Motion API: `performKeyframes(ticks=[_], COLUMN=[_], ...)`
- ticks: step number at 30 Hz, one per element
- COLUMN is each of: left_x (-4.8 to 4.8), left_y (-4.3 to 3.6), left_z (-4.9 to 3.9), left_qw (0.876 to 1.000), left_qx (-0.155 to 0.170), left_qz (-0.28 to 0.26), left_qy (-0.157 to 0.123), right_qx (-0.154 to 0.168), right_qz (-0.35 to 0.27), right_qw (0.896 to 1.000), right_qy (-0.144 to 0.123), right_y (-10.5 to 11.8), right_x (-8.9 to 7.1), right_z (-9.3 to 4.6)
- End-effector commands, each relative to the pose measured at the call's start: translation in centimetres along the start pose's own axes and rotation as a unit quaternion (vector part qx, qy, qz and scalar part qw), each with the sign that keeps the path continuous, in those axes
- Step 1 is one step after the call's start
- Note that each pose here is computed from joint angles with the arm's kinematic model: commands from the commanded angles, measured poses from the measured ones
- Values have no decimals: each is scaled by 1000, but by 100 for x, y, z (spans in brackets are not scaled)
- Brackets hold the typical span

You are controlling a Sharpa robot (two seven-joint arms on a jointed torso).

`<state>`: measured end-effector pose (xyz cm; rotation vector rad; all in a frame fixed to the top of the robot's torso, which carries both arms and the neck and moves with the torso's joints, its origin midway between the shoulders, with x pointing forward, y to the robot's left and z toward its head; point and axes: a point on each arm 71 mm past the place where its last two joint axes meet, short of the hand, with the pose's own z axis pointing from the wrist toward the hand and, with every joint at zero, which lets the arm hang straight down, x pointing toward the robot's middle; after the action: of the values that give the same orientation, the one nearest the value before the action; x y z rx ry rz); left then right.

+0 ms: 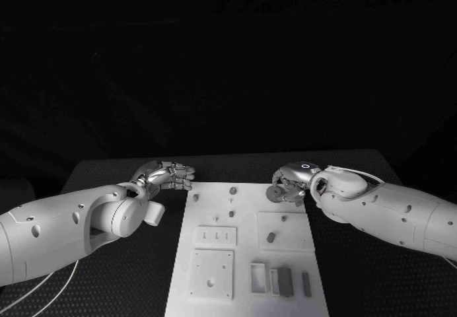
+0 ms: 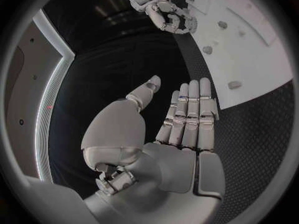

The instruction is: Assemble the parts on the task board

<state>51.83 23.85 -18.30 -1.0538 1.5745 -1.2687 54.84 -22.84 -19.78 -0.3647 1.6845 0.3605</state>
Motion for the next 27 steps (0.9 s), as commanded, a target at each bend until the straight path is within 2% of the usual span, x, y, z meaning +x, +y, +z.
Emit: performKeyframes(ticks=[1,8,18,27], left_x=[20,23,20,15], left_y=[-14,-14,-13,-10], left_z=[0,0,-1,-5], left_qw=[1000,1000,1000,1000], left_qx=[4,4,3,2], left_qz=[-3,-4,-4,-3], left_qy=[7,8,8,7], right_qx=[-5,-2,8,7], right_qz=[-11,-12,-14,-18], right_qw=[1000,1000,998,998], right_qy=[20,29,56,57], right_y=[26,32,1,-9], right_x=[100,123,201,212], right_z=[-4,10,11,-3])
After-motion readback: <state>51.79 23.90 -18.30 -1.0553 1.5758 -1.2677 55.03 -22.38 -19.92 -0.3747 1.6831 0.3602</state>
